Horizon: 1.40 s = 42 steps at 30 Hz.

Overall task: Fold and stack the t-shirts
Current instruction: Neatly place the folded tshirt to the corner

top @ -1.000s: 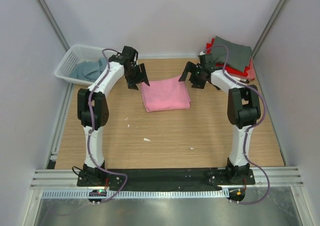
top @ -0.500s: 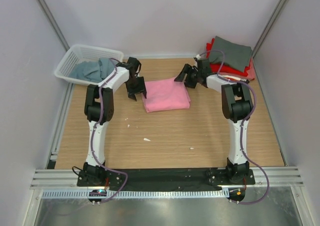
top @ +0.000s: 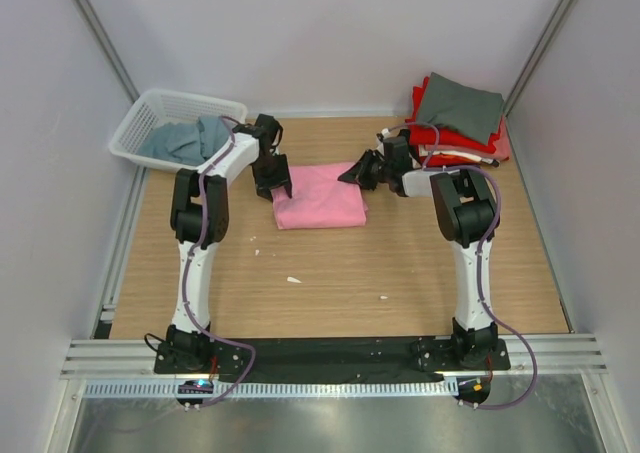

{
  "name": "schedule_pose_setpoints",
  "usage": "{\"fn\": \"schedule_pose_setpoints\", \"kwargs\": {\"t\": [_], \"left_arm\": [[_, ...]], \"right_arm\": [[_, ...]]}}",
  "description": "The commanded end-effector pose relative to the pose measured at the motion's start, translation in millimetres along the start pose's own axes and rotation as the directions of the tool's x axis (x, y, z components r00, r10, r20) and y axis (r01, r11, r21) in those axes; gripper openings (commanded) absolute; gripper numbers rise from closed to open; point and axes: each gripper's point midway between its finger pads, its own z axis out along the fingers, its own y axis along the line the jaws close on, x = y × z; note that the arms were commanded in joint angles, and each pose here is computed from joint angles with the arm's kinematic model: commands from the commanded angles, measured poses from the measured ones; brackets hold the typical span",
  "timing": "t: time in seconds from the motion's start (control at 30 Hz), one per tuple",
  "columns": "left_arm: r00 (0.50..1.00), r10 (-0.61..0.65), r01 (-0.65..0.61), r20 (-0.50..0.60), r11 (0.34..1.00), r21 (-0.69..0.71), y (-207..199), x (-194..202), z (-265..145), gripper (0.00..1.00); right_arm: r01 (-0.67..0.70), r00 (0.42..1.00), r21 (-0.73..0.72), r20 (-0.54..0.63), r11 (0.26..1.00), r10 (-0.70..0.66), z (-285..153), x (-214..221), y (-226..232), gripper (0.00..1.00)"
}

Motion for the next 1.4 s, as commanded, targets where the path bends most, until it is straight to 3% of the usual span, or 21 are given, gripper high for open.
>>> {"fn": "schedule_pose_setpoints", "kwargs": {"t": [0.0, 0.2, 0.33, 0.47, 0.6, 0.8, 0.97, 1.37], "left_arm": [[1.000, 0.028, -0.027, 0.009, 0.999, -0.029, 4, 3, -11, 0.54], [0.987, 0.099, -0.095, 0.126, 0.995, -0.042, 1, 15, -87, 0.61], [0.972, 0.121, -0.115, 0.200, 0.992, -0.044, 22, 56, -141, 0.63], [0.962, 0.115, -0.121, 0.248, 0.993, 0.010, 36, 98, -163, 0.63], [0.956, 0.104, -0.144, 0.273, 0.981, 0.131, 36, 136, -176, 0.63], [0.940, 0.107, -0.171, 0.325, 0.969, 0.176, 49, 169, -181, 0.64], [0.927, 0.100, -0.155, 0.362, 0.980, 0.128, 67, 175, -171, 0.64], [0.920, 0.099, -0.164, 0.380, 0.976, 0.143, 63, 172, -174, 0.63]], "right_arm": [[-0.061, 0.994, 0.092, -0.080, 0.994, 0.068, 1, 33, -25, 0.02], [-0.001, 1.000, 0.073, 0.002, 0.997, 0.001, -26, -14, 18, 0.01], [0.018, 0.999, 0.093, 0.026, 0.995, -0.020, -46, -37, 39, 0.01], [0.054, 0.995, 0.088, 0.074, 0.995, -0.060, -63, -63, 66, 0.01], [0.066, 0.993, 0.092, 0.094, 0.994, -0.074, -76, -76, 81, 0.01], [0.091, 0.986, 0.100, 0.132, 0.991, -0.103, -95, -103, 103, 0.01], [0.144, 0.966, 0.120, 0.197, 0.982, -0.166, -120, -141, 123, 0.01], [0.246, 0.914, 0.189, 0.282, 0.951, -0.292, -172, -211, 153, 0.01]]}}
